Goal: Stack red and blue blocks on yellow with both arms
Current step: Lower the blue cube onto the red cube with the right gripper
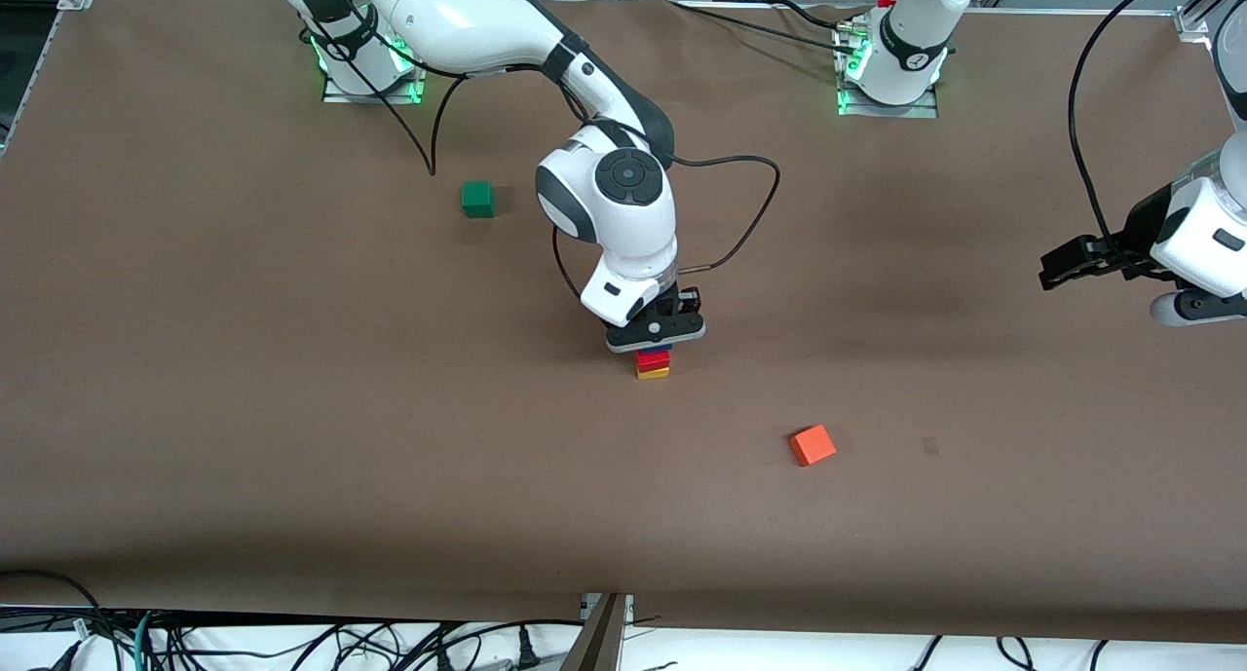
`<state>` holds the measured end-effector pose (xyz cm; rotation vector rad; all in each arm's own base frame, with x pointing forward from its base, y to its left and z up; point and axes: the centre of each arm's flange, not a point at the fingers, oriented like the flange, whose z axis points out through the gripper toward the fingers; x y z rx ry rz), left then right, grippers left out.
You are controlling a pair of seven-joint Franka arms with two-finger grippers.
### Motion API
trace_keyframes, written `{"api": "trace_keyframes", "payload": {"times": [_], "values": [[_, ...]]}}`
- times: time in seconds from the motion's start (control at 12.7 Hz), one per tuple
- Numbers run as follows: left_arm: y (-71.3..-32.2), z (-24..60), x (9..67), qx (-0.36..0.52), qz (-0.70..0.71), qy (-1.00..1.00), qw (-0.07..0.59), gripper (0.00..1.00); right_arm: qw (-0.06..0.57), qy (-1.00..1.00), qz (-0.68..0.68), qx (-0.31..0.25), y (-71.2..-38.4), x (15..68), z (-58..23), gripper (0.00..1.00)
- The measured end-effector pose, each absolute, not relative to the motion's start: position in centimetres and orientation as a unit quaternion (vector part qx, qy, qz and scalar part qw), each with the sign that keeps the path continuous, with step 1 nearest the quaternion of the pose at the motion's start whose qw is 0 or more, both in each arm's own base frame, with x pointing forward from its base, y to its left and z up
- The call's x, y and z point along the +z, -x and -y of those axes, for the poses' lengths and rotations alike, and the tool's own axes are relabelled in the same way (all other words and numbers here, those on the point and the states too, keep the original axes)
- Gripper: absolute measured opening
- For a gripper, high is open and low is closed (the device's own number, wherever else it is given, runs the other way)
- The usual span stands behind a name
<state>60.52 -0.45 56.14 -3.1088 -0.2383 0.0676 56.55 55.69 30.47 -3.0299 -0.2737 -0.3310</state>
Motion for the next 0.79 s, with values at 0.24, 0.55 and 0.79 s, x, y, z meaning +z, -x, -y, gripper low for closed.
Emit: {"api": "trace_keyframes", "payload": {"times": [0.24,0.55,0.79], "values": [[-60.52,0.45,56.14,0.021,0.076,0.997,0.011,1.00,0.029,0.985,0.121,-0.116,-56.63,30.47,-55.62,0.56],[-60.53,0.45,56.14,0.021,0.076,0.997,0.011,1.00,0.024,0.983,0.139,-0.119,-56.89,30.42,-55.44,0.56],[-60.54,0.45,56.18,0.021,0.076,0.997,0.011,1.00,0.025,0.982,0.140,-0.123,-57.25,30.04,-55.60,0.56]]}}
